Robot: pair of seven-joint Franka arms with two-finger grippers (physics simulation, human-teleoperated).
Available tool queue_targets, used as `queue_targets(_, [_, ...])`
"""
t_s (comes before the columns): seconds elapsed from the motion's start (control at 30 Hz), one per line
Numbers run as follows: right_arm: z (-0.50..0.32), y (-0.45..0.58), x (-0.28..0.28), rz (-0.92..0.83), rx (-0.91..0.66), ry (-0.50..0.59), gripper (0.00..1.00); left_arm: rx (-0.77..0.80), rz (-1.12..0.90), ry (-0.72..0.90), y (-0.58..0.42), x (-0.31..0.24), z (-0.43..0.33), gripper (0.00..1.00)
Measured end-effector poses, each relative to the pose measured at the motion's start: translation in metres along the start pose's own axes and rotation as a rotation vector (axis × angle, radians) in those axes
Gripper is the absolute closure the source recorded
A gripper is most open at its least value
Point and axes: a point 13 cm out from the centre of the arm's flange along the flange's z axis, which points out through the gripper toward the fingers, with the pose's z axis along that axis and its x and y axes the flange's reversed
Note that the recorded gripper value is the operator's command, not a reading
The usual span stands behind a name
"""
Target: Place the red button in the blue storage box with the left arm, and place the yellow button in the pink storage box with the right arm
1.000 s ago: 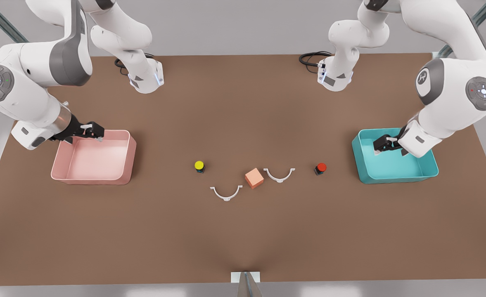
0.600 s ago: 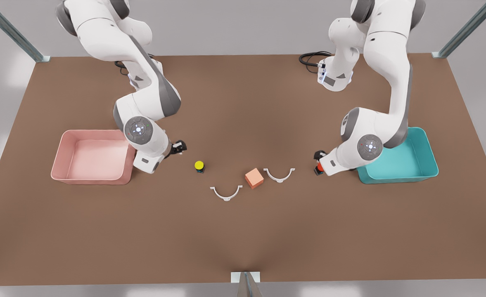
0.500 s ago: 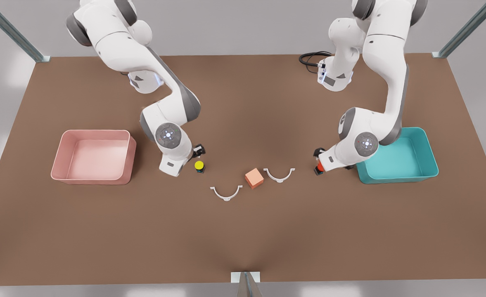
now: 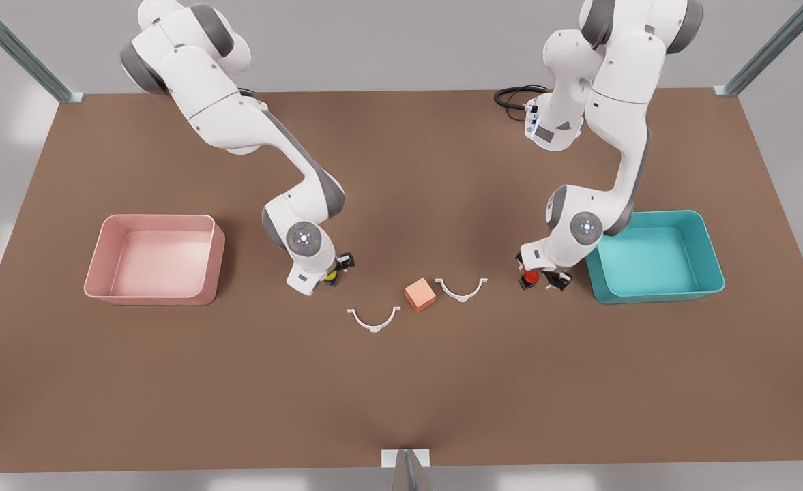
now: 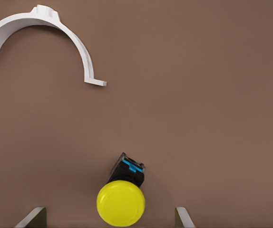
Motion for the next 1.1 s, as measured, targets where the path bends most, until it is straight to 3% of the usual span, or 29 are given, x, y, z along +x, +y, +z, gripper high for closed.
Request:
queue_targets(0.23, [0.041,-0.001,0.015,0.036,-0.014,-0.008,0.0,-0.006,0.089,-0.011,-0.005,-0.005,0.011,0.04])
queue_targets(0.37, [0.066,-0.001,0.018,0.041,-0.021,-0.029,0.0,-0.008,0.123,-0.012,-0.004,-0.009,0.017,0.37])
queue_targets(0.5, [0.069,0.002,0.009,0.049,-0.037,-0.073,0.0,-0.012,0.147,-0.016,-0.003,-0.009,0.016,0.46])
queue_targets(0.57, [0.068,0.003,0.005,0.048,-0.04,-0.093,0.18,-0.018,0.157,-0.027,-0.001,-0.013,0.01,0.49])
queue_targets(0.6, [0.068,0.003,0.003,0.048,-0.041,-0.101,0.2,-0.024,0.161,-0.035,0.0,-0.015,0.005,0.51])
queue_targets(0.8, [0.07,0.004,-0.003,0.05,-0.046,-0.128,0.38,-0.086,0.096,-0.134,0.06,-0.012,-0.091,0.51])
queue_targets(1.0, [0.074,0.003,-0.001,0.048,-0.041,-0.132,0.36,-0.048,-0.103,-0.065,0.188,0.126,-0.126,0.51])
queue_targets(1.07, [0.075,0.003,0.001,0.048,-0.04,-0.131,0.46,-0.007,-0.107,-0.02,0.198,0.156,-0.107,0.51])
queue_targets(1.1, [0.074,0.003,0.001,0.049,-0.04,-0.133,0.48,0.012,-0.094,-0.002,0.198,0.165,-0.099,0.36])
